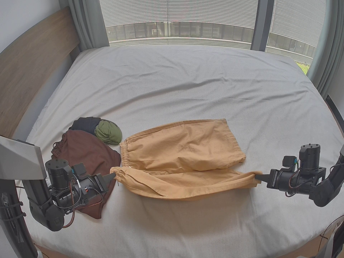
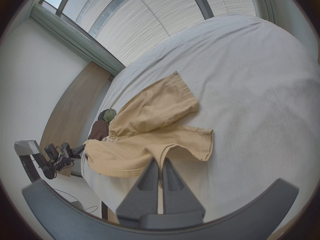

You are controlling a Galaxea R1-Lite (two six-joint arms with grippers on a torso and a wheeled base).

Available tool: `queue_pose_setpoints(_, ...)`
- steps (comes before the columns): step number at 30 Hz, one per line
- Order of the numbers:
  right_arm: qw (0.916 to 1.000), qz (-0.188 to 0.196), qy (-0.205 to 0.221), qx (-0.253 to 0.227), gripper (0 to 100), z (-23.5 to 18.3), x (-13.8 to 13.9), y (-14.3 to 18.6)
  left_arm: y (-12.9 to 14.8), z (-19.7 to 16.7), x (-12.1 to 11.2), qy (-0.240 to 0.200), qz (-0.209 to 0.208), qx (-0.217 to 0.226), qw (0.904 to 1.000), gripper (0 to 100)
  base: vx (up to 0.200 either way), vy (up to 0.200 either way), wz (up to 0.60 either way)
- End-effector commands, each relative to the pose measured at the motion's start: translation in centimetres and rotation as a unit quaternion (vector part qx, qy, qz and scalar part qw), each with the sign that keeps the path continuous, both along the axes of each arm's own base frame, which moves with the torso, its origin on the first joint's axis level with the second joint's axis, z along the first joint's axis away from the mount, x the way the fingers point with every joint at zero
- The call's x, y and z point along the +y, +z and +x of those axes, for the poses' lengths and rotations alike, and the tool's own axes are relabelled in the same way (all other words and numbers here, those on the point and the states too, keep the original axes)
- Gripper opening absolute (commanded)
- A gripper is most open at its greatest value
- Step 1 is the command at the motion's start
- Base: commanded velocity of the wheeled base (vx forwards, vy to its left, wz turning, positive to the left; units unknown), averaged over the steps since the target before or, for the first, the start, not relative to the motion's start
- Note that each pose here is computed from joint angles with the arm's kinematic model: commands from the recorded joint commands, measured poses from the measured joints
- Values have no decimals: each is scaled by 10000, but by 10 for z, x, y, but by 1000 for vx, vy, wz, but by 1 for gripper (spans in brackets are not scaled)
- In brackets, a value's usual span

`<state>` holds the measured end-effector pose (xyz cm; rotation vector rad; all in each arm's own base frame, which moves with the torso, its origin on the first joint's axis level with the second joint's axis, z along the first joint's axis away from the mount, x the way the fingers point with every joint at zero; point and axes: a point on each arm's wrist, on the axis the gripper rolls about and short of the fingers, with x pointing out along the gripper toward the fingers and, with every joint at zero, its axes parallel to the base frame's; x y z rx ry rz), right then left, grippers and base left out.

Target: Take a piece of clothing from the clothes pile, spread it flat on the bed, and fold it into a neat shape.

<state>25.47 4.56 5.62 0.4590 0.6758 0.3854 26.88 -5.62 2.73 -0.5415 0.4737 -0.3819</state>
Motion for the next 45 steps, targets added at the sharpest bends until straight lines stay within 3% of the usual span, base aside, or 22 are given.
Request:
queue_pose_setpoints(1,9998,25,-90,-179,0,10,-3,6,3,4,-1,51,-89,-74,9999,0,0,0,0)
queue_pose_setpoints(25,9977,197,-122,-630,0,51,2,30,5,23,-2,522,-362,-185,9978,0,0,0,0)
queue_pose_setpoints(45,9945,262,-157,-999,0,97,6,59,16,40,-5,937,-940,-329,9906,0,0,0,0)
